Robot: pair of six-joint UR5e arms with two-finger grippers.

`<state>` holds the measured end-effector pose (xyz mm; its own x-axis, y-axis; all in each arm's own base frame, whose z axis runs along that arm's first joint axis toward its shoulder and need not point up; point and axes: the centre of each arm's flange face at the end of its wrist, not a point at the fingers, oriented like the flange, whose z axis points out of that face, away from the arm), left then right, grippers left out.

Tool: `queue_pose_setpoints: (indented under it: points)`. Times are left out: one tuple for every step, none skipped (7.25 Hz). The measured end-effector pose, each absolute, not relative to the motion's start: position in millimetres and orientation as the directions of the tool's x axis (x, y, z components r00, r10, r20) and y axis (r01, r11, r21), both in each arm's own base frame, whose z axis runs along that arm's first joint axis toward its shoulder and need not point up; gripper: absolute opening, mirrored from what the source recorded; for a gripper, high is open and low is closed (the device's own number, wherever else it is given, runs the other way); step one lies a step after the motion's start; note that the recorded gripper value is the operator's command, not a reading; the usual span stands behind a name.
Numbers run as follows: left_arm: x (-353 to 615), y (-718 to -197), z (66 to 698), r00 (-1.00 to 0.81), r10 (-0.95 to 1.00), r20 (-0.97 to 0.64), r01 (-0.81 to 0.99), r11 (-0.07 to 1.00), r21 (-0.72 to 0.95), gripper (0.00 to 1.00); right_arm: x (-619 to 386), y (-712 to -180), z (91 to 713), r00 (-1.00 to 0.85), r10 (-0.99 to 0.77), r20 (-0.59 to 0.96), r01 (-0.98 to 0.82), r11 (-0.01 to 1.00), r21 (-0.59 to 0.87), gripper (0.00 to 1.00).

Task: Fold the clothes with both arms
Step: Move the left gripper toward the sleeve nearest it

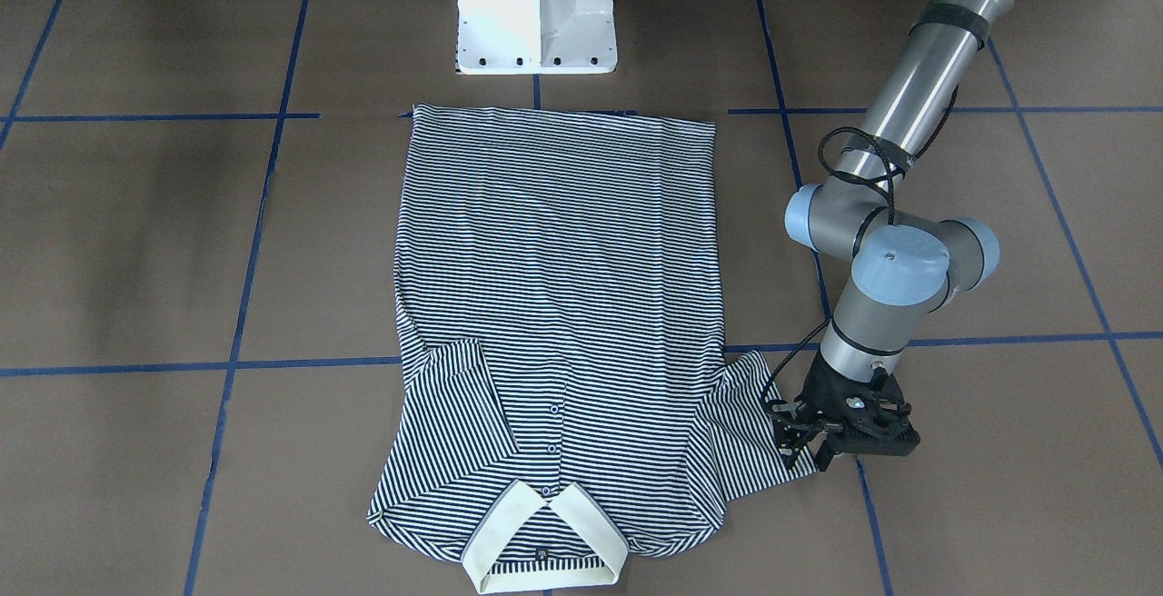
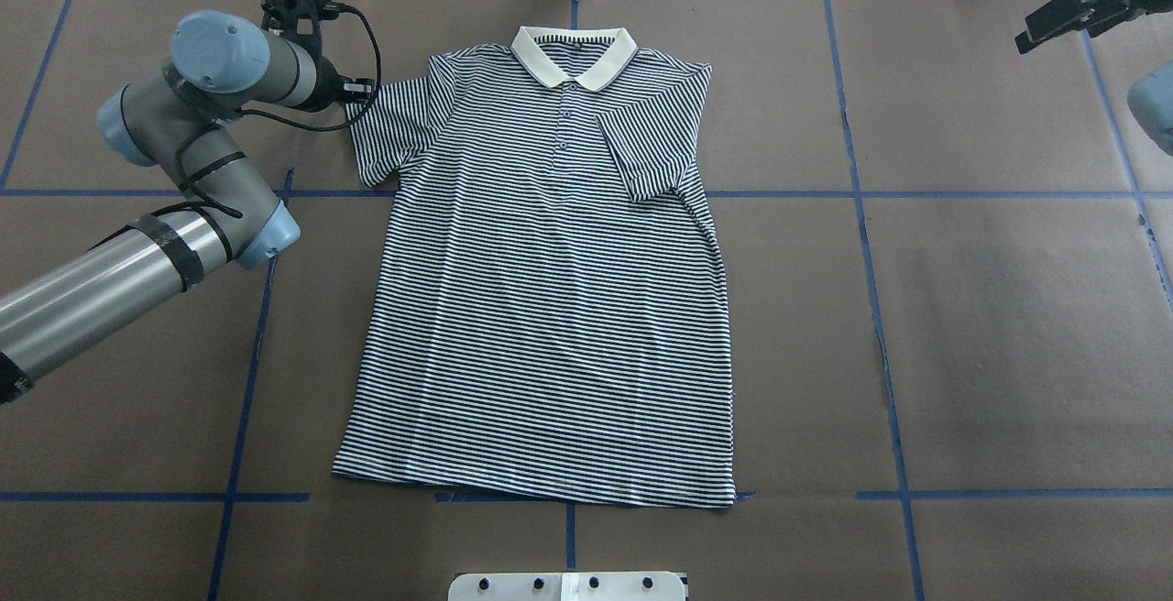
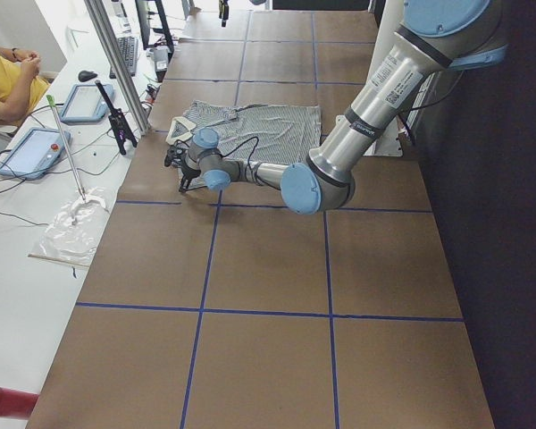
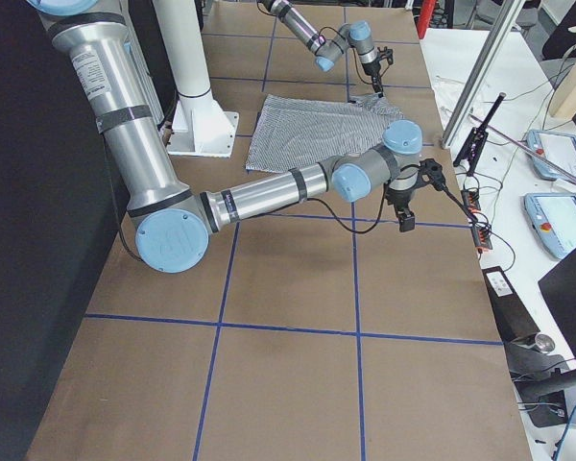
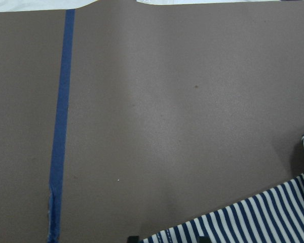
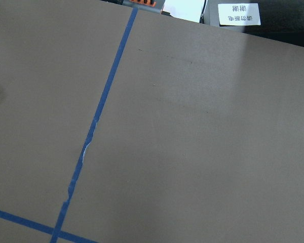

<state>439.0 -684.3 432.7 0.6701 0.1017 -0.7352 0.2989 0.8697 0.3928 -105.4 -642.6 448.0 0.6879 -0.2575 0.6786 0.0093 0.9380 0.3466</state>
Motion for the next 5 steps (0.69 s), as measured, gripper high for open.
queue_pose_setpoints:
  points:
    - [439,-684,433,0.667,0.101,-0.738,0.302,0.869,0.392,0.00,-105,-643,448,0.688,-0.257,0.679,0.009,0.938,0.346,1.00]
    - [440,-682,433,0.663,0.101,-0.742,0.305,0.869,0.390,0.00,-105,-643,448,0.688,-0.257,0.679,0.009,0.938,0.346,1.00]
    - [441,-681,432,0.659,0.102,-0.745,0.306,0.869,0.390,0.00,-105,-643,449,0.688,-0.257,0.679,0.009,0.938,0.345,1.00]
    - [441,-680,426,0.653,0.106,-0.750,0.310,0.866,0.392,0.00,-105,-643,449,0.688,-0.257,0.679,0.010,0.939,0.345,1.00]
    - [440,-679,409,0.645,0.111,-0.756,0.314,0.863,0.395,0.00,-106,-643,449,0.687,-0.257,0.680,0.010,0.939,0.345,1.00]
